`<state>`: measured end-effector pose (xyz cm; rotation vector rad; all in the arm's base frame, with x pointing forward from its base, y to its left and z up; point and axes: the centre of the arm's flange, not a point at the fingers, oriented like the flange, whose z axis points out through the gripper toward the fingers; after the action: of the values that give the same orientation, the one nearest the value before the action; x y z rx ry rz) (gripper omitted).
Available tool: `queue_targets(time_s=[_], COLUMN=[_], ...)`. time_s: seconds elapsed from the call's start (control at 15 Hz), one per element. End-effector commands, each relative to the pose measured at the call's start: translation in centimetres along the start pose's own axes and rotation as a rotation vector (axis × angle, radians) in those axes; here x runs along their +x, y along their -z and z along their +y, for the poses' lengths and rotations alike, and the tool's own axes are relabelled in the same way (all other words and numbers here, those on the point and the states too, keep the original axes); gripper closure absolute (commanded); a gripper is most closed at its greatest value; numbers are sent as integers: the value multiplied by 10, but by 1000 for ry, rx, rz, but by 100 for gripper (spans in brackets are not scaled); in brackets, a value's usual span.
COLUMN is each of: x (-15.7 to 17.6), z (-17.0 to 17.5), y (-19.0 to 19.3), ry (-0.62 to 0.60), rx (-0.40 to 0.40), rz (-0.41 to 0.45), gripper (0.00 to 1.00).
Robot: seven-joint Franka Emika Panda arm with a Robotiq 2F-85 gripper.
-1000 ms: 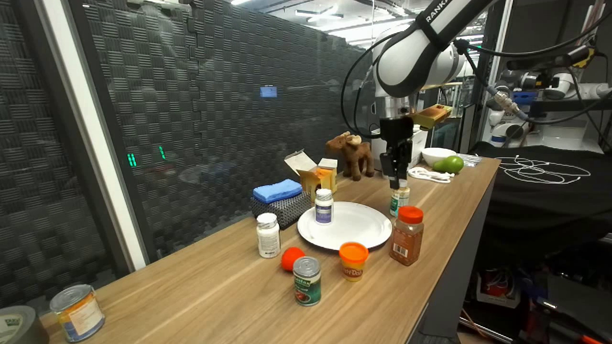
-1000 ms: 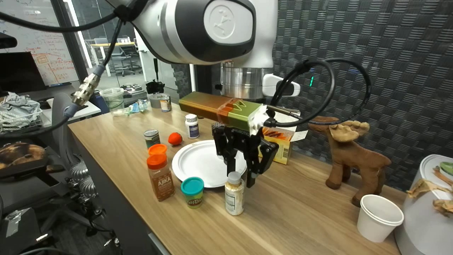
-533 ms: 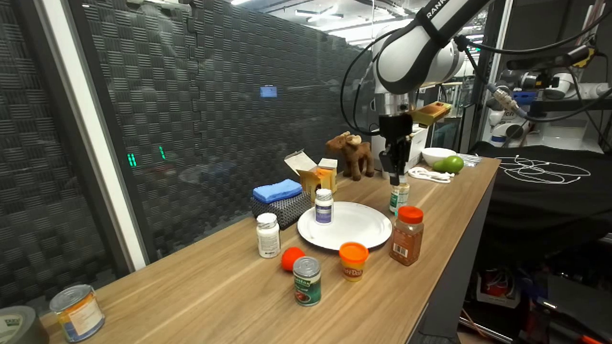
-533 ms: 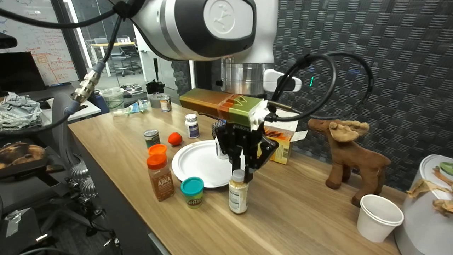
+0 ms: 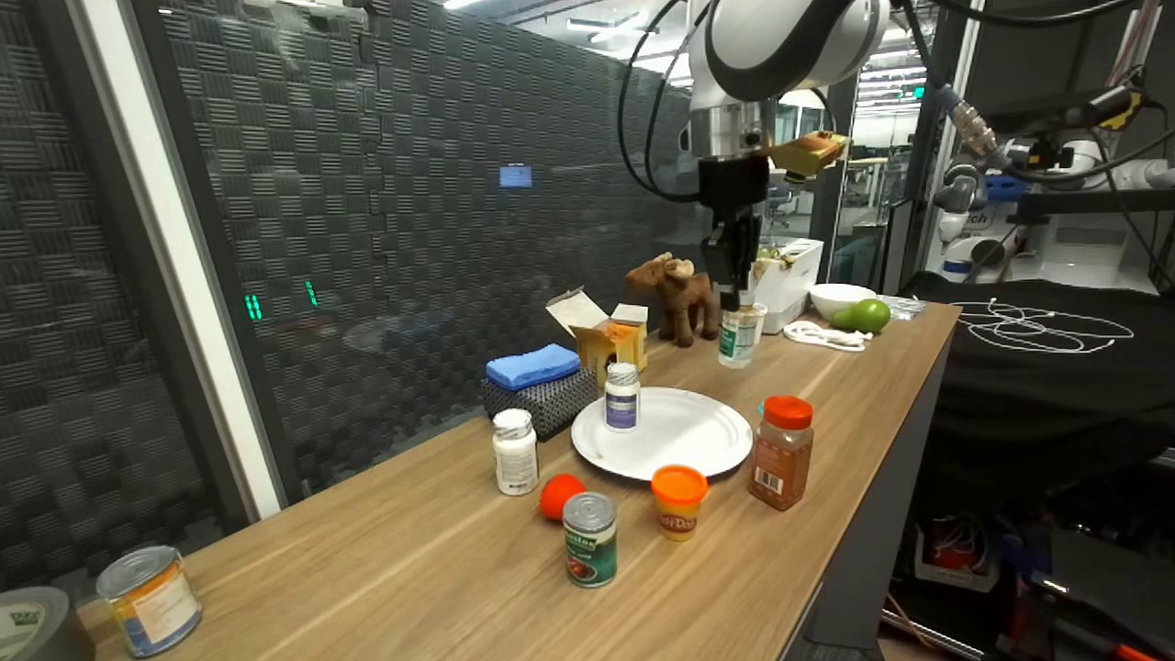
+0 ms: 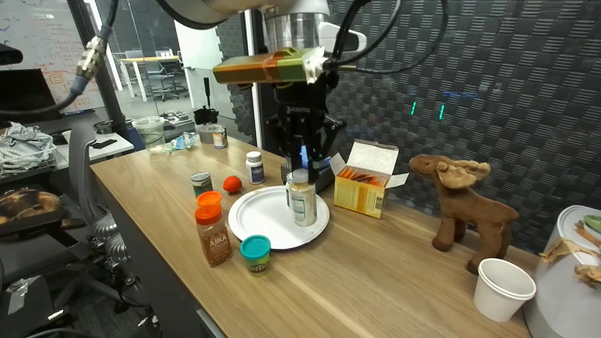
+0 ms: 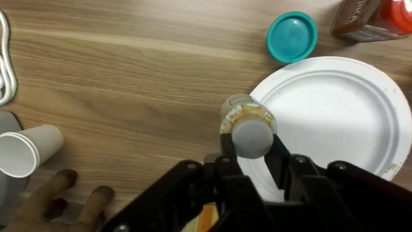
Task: Put the bottles on the tray
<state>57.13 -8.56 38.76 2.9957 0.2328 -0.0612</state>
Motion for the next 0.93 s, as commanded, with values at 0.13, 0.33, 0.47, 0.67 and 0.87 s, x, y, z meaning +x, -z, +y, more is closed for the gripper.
queue_targets(time_s=[0.13, 0.33, 0.47, 0.67, 0.87], x=[28, 44, 54, 69, 80], z=[-50, -63, -65, -62, -59], y=[-11, -34, -43, -50, -49], ry=[124, 173, 191, 206, 214], rx=[2, 8, 10, 11, 22], rz=[-66, -57, -50, -31, -12], gripper=[84, 84, 84, 84, 84])
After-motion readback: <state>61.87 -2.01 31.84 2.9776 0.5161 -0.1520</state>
